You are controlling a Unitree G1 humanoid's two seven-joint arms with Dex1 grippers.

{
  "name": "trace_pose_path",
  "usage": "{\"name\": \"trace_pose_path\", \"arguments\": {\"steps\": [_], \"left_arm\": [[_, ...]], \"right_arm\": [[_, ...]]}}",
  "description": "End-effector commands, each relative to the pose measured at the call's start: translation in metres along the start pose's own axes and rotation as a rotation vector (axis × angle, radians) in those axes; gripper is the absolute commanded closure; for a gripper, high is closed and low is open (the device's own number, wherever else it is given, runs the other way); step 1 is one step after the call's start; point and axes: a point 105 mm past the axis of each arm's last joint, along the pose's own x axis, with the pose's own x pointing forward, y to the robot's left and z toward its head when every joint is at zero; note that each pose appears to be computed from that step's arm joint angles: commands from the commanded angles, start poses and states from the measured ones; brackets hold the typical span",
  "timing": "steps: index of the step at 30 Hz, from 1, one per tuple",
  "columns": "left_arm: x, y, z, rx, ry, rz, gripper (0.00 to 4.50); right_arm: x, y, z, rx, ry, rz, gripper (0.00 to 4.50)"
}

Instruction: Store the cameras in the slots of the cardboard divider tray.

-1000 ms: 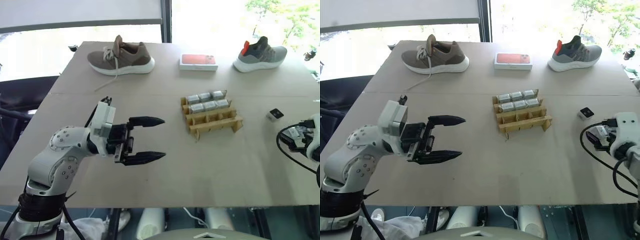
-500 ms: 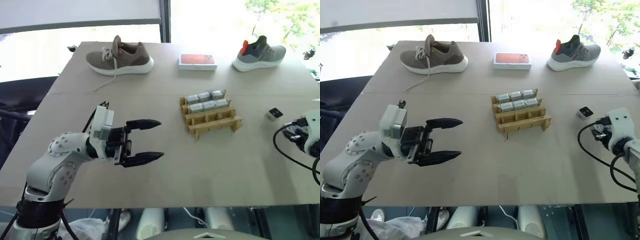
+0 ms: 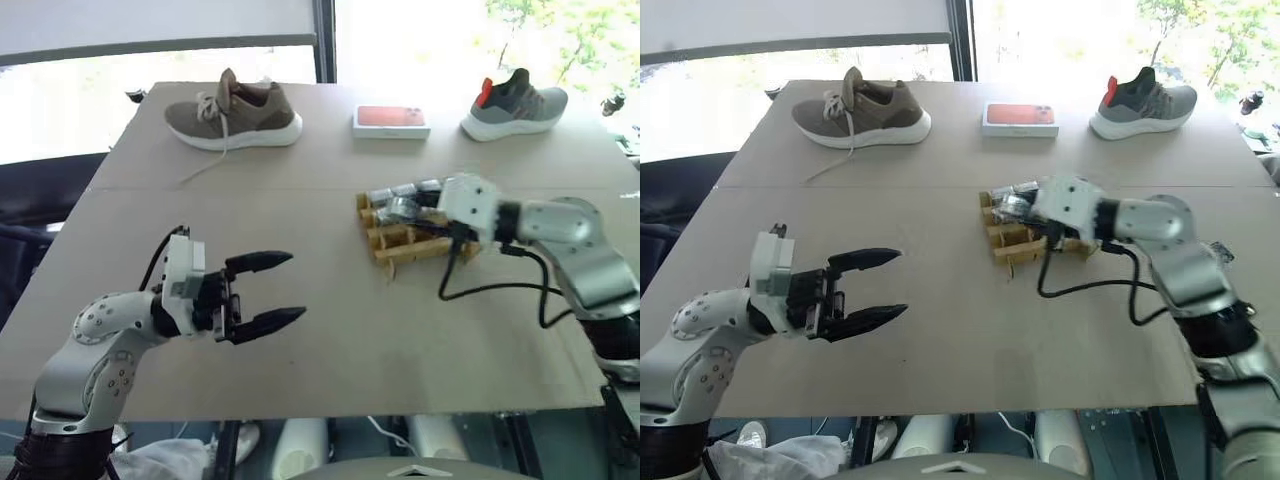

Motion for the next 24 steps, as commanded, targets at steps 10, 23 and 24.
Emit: {"name": "trace_pose_path", "arguments": {"steps": [10, 23, 24], "left_arm": [[-0.018, -0.018, 0.012, 0.05, -0.002, 0.081, 0.0], [-0.021, -0.023, 0.011, 0.048, -0.004, 0.118, 0.0], [-0.021, -0.023, 0.011, 0.048, -0.005, 0.12, 0.0]], "right_arm": [[0.005, 0.008, -0.036, -0.146, 0.022, 0.181, 3.67], [0.004, 0.007, -0.051, -0.096, 0.053, 0.262, 3.67], [0.004, 0.009, -0.052, -0.089, 0.053, 0.274, 3.67]]}}
